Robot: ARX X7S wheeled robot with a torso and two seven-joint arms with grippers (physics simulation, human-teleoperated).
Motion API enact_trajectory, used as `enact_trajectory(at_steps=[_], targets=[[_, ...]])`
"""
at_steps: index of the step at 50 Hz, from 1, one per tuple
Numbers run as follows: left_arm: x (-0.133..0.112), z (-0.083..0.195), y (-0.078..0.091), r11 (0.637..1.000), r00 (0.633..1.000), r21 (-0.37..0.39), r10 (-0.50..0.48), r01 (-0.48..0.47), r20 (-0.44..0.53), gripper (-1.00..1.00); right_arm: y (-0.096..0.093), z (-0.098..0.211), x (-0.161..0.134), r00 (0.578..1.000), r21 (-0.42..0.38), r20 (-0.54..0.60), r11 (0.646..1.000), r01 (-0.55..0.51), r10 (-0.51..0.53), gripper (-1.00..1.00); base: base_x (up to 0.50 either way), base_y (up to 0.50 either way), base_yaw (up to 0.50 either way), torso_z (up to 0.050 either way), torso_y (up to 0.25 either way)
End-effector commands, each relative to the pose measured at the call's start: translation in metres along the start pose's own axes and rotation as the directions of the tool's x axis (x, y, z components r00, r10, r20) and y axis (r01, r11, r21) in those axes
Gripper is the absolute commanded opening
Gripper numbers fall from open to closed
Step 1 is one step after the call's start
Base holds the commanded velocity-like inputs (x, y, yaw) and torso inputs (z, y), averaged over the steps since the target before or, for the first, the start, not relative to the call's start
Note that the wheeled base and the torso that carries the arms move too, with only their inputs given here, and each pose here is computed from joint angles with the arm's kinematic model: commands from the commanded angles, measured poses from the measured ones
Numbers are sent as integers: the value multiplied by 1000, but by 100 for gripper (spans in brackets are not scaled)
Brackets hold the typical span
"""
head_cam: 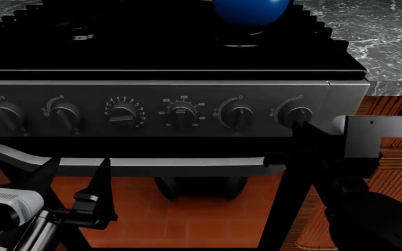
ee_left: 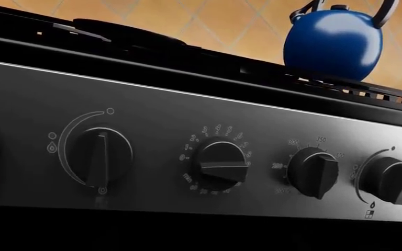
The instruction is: Pick the kettle from the counter and place it on a stove burner. Then turn the burner on.
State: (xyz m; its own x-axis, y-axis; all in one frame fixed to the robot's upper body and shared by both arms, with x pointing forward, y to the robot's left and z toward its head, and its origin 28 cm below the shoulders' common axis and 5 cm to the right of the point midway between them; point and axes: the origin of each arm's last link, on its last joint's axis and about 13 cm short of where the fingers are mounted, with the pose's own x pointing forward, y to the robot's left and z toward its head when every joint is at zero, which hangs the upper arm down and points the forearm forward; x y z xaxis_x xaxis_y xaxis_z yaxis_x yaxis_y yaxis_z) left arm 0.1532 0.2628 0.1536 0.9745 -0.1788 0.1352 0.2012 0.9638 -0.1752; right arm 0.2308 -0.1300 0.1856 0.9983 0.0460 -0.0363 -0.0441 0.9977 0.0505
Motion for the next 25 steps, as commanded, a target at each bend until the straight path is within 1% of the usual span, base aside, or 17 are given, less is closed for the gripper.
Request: enact_trajectory(at_steps=[1,10,11,12,14,21,22,25], targets=[[0,-1,0,1000,1000,0,0,0,-1,100,2,1,-1,1000,2,6,1000,-21,21,-100,0,0,0,0,0],[0,0,0,1000,1000,1,1,-1,1,100,3,1,-2,1000,-22,3,999,-29,30,-100,0,0,0,0,0],[0,0,0,1000,1000,1,0,0,0,100,3,2,-2,999,-40,0,999,-36,36,-100,0,0,0,0,0],[0,0,0,1000,1000,1,0,0,0,100,3,2,-2,999,-40,0,999,-36,36,-100,0,0,0,0,0],[0,0,-1,1000,1000,1,0,0,1,100,4,2,-3,999,-78,-8,996,-45,45,-100,0,0,0,0,0],[0,0,0,1000,1000,0,-1,1,1,100,5,5,-4,998,-137,-14,989,-57,56,-100,0,0,0,0,0],[0,0,0,1000,1000,1,-1,1,1,100,5,5,-4,998,-135,-14,989,-58,57,-100,0,0,0,0,0],[0,0,0,1000,1000,0,0,0,2,100,5,7,-5,998,-175,-16,983,-64,62,-100,0,0,0,0,0]])
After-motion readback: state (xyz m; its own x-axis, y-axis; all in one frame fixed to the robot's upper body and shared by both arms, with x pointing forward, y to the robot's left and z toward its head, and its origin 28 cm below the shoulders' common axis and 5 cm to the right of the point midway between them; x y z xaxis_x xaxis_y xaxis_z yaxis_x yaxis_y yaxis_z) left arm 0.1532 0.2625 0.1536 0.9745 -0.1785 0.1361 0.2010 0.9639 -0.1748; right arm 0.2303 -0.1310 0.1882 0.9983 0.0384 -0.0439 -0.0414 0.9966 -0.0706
